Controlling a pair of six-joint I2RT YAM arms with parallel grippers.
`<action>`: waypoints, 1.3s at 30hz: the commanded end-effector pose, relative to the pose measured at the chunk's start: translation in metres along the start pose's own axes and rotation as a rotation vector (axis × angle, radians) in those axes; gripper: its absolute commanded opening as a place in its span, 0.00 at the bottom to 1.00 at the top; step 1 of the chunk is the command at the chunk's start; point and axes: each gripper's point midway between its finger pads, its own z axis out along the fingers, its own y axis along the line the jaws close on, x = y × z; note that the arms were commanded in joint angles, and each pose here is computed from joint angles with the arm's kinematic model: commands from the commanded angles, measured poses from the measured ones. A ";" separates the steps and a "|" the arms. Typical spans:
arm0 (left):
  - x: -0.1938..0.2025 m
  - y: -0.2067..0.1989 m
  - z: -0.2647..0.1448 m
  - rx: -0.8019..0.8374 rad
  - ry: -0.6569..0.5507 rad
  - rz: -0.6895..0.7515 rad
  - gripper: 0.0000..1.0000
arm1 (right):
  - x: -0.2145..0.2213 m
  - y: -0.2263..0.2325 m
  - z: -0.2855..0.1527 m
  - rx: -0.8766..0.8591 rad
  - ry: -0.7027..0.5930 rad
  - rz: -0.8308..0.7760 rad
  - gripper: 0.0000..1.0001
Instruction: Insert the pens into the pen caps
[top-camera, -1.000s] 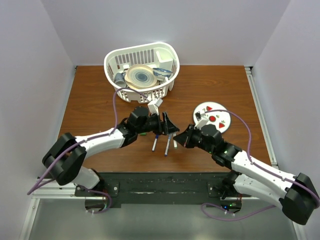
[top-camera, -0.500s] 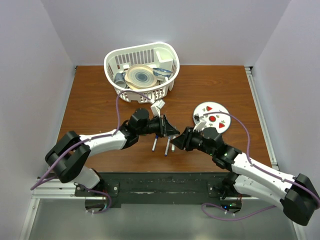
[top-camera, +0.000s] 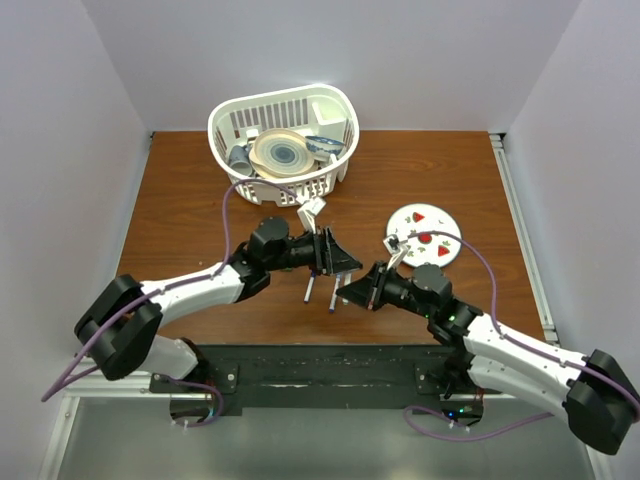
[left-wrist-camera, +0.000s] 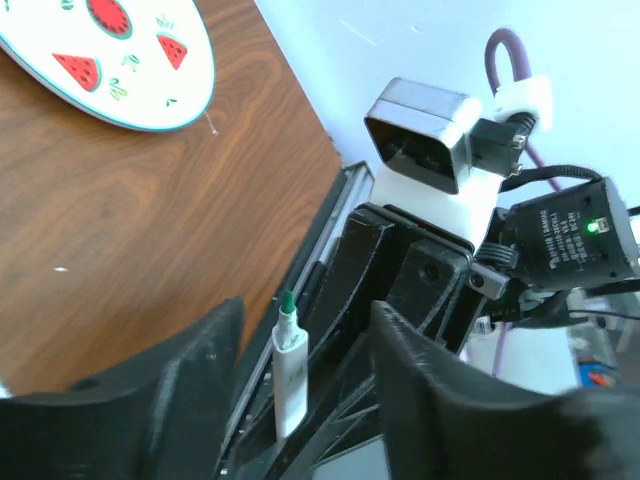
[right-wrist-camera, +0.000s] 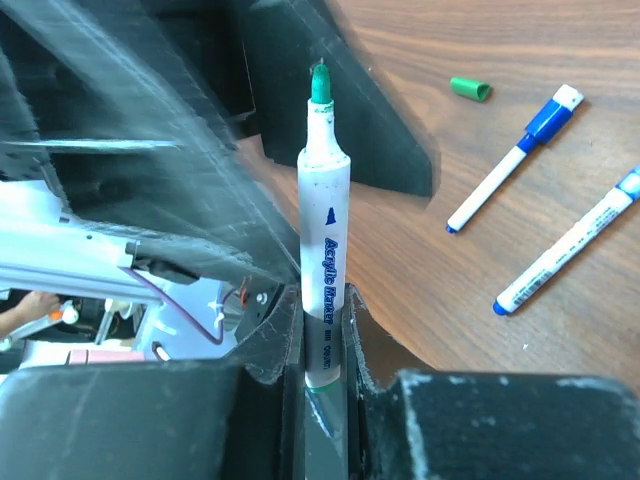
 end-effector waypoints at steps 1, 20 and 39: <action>-0.024 -0.004 -0.012 -0.071 -0.108 0.011 0.68 | -0.007 0.010 -0.004 -0.045 -0.039 -0.004 0.00; -0.023 0.205 -0.137 -1.128 -0.481 -0.959 0.49 | -0.017 -0.002 -0.024 0.052 -0.111 -0.032 0.00; -0.003 0.231 -0.114 -1.250 -0.362 -1.109 0.51 | -0.021 -0.010 -0.026 0.103 -0.116 -0.090 0.00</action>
